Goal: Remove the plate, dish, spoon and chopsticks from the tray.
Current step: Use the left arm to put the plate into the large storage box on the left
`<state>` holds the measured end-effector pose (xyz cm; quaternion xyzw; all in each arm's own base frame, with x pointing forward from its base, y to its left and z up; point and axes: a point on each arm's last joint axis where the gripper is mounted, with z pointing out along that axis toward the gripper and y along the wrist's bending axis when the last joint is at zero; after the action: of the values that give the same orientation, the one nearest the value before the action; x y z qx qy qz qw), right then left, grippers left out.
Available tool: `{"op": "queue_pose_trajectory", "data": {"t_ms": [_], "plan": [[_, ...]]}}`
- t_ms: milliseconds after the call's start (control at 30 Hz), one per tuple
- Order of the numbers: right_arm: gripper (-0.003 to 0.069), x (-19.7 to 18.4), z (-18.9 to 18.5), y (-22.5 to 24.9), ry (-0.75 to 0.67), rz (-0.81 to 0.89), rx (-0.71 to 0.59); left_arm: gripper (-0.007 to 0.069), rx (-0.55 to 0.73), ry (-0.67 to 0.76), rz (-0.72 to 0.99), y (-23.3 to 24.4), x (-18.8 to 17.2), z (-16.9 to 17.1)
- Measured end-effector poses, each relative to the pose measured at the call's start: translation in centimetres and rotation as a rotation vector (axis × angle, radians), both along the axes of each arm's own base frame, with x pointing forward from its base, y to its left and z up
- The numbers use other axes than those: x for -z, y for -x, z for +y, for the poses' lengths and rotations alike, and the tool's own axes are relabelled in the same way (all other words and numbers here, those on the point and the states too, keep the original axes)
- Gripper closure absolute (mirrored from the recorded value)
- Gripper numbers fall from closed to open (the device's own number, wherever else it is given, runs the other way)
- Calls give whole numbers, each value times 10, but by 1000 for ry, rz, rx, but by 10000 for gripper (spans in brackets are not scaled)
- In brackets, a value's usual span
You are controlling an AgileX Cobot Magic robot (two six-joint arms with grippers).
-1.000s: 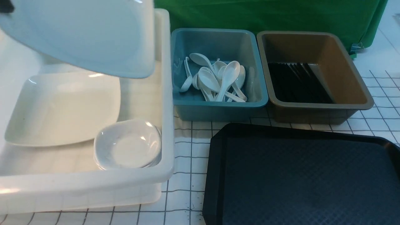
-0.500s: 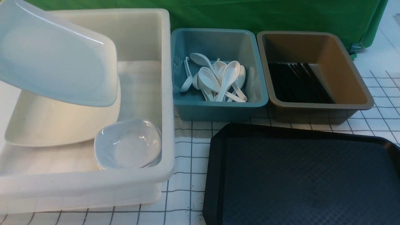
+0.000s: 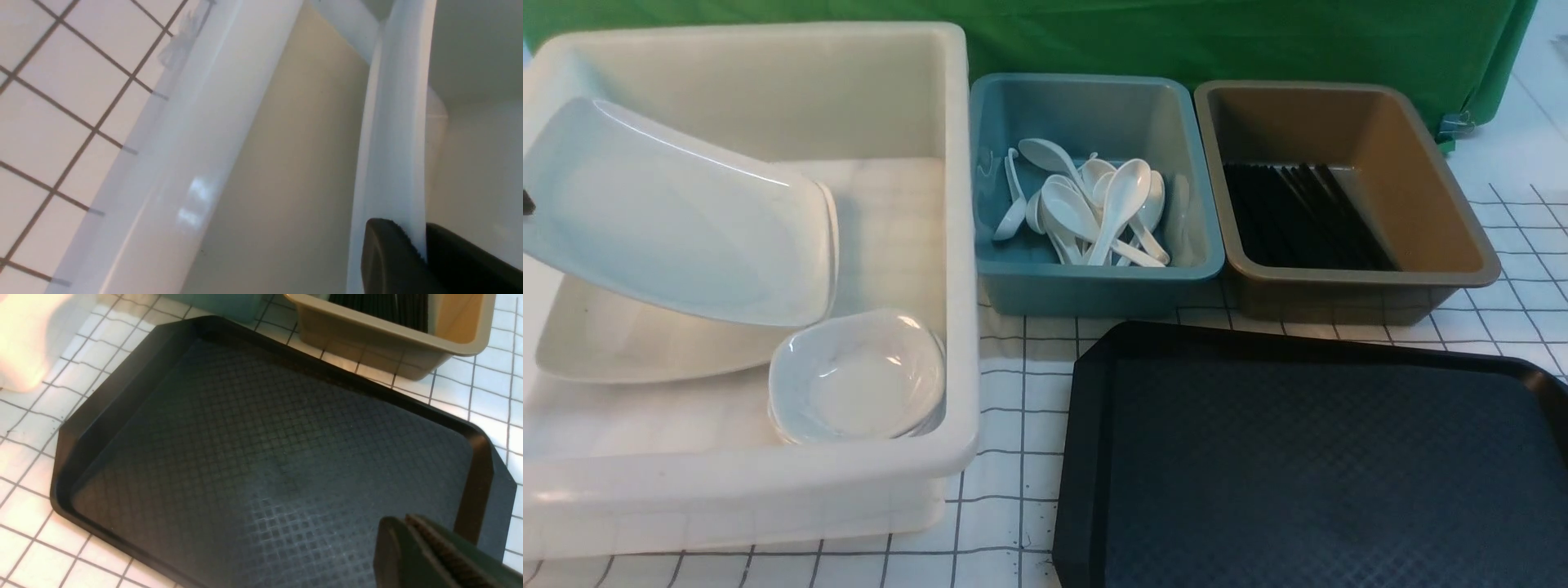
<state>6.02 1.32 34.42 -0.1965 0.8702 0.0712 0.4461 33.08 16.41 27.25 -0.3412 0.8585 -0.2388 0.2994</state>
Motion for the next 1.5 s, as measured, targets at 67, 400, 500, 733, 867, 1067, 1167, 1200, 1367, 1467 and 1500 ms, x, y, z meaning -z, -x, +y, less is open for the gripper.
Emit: {"op": "queue_pose_trajectory", "data": {"t_ms": [67,400,500,733,867,1067,1167,1200,1367,1467,1500], "plan": [[646,0,0,0,-1,1,1,596,-1,-3,-1,0,0,0],[646,0,0,0,-2,2,2,599,11,-36,38,-1,9,4],[646,0,0,0,-3,2,1,599,14,-30,50,-2,15,5],[646,0,0,0,-3,2,2,545,39,-74,70,-4,25,10],[646,0,0,0,-3,2,2,451,44,-98,80,-4,27,12],[646,0,0,0,-4,3,2,228,67,-76,79,-4,25,8],[646,0,0,0,-4,3,2,134,92,-81,74,-4,21,7],[646,0,0,0,-4,3,2,115,109,-90,79,-3,18,7],[646,0,0,0,-4,3,2,90,180,-162,113,-3,5,11],[646,0,0,0,-4,1,1,127,222,-205,131,-2,-13,13],[646,0,0,0,-2,-1,2,152,228,-208,133,-2,-18,12]]}}
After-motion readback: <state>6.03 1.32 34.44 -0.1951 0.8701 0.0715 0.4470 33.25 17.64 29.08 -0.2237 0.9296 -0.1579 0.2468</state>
